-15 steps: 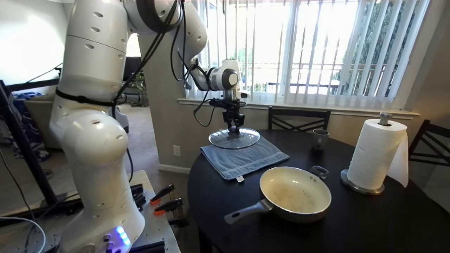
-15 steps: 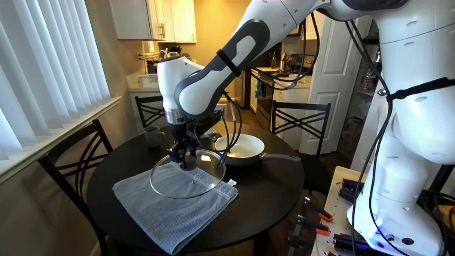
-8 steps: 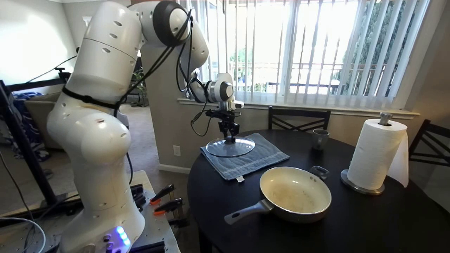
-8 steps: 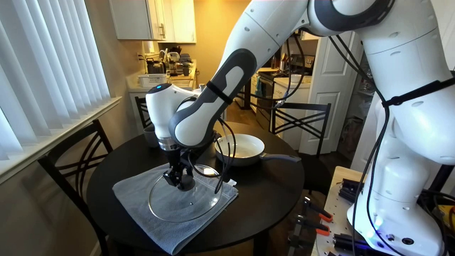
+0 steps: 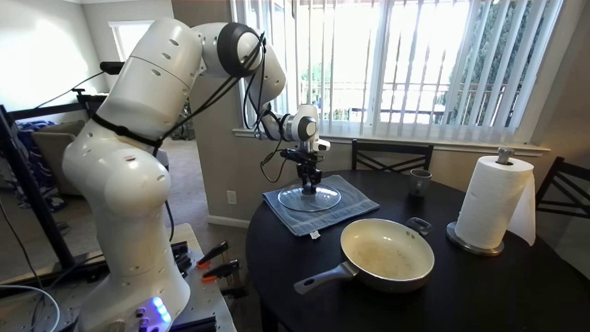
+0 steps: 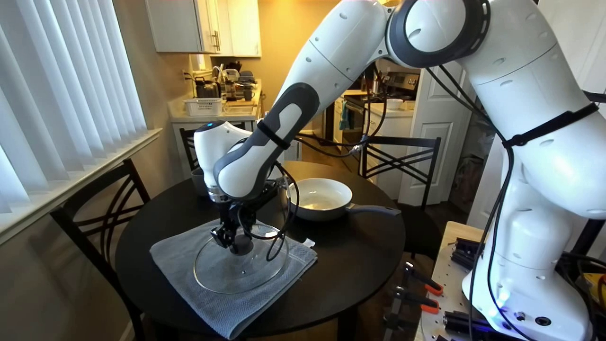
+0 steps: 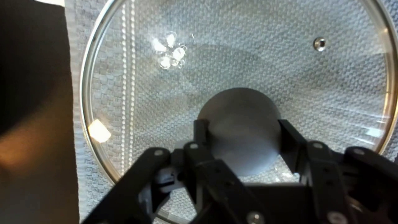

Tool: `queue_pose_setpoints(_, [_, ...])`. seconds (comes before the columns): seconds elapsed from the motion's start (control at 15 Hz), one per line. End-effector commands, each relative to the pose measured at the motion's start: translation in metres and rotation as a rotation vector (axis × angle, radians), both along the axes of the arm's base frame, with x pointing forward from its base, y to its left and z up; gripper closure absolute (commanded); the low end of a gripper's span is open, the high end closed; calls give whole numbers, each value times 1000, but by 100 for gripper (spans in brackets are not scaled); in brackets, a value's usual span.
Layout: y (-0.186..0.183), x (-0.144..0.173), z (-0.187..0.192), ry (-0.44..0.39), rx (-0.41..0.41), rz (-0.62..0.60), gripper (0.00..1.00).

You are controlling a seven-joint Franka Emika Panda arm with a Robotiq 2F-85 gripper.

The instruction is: Pick up the clear pan lid and put it on the blue towel

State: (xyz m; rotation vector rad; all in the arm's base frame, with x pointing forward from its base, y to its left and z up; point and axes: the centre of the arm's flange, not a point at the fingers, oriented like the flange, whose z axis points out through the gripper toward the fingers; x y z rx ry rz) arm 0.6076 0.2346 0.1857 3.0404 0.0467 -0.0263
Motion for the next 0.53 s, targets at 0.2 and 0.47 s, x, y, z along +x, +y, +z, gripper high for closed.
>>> queue_pose_setpoints(0.2, [-5, 21, 13, -17, 36, -67, 11])
queue_pose_setpoints(0.47, [-21, 27, 24, -48, 25, -78, 0])
